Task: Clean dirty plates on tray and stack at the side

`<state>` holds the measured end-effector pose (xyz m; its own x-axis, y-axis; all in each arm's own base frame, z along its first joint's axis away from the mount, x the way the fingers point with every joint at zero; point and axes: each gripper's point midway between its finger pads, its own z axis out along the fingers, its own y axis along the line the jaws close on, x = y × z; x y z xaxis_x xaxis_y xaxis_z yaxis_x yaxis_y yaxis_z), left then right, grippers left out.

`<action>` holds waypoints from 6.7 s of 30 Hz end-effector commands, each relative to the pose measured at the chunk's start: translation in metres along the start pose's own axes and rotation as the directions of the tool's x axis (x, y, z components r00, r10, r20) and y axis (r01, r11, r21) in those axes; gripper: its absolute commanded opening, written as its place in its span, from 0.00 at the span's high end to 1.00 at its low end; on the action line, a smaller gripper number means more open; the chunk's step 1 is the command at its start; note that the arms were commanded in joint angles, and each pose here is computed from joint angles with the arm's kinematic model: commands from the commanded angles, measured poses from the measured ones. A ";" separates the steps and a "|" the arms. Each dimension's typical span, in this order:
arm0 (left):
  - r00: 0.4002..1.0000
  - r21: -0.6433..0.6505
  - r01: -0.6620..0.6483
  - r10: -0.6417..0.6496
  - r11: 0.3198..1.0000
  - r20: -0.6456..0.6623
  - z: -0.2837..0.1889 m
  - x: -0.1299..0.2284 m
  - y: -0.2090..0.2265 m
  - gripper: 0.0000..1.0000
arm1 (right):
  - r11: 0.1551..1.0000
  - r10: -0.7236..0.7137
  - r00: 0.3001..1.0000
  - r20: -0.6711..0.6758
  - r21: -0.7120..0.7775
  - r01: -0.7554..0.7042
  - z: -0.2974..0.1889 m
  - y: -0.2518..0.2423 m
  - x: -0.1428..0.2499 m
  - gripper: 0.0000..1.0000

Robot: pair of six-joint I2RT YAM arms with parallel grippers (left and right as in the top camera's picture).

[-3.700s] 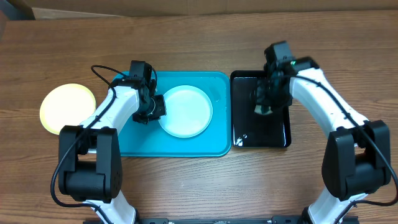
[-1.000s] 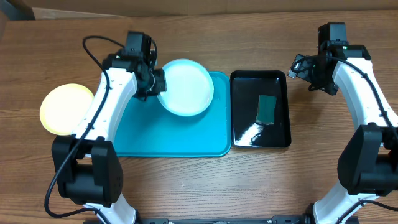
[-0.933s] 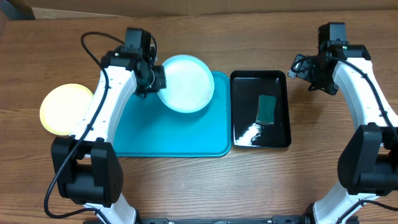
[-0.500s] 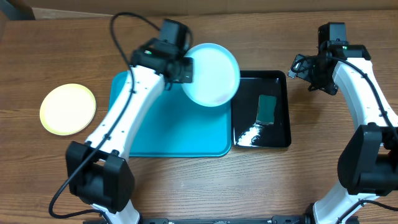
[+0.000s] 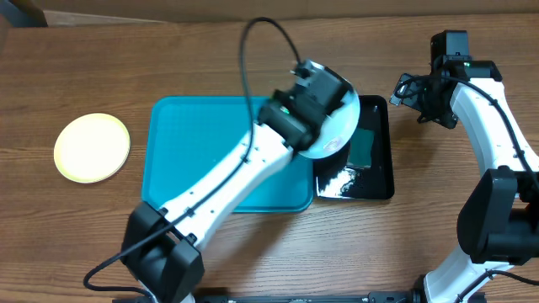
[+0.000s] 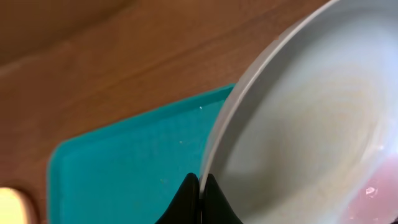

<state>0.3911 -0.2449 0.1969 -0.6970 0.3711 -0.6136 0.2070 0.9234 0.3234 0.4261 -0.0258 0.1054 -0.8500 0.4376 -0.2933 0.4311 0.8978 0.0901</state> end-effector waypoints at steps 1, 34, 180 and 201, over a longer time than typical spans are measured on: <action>0.989 -0.193 0.007 0.021 0.981 0.143 -0.038 -0.027 0.024 0.96 | 1.000 0.002 1.000 0.025 -0.008 -0.002 -0.006 0.002 -0.007 0.00; 0.993 0.009 0.044 -0.045 0.999 0.112 -0.051 -0.010 -0.034 0.96 | 1.000 0.002 1.000 0.025 -0.008 -0.002 -0.006 0.002 -0.007 0.00; 0.633 0.251 0.767 -0.634 0.591 -0.443 0.115 0.135 0.215 0.00 | 0.934 -0.106 0.897 0.429 -0.266 0.238 -0.209 0.079 0.022 0.00; 0.632 0.250 0.768 -0.636 0.590 -0.443 0.115 0.135 0.216 0.00 | 0.807 0.203 0.343 0.917 -0.355 0.472 -0.331 -0.020 0.127 0.00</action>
<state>0.4199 0.0155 0.0924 -0.8765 -0.4169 -0.2407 -0.2719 0.8413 -0.4672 0.2126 0.0279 0.4113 0.0507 0.3060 -0.9507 -0.1389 0.9448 0.2967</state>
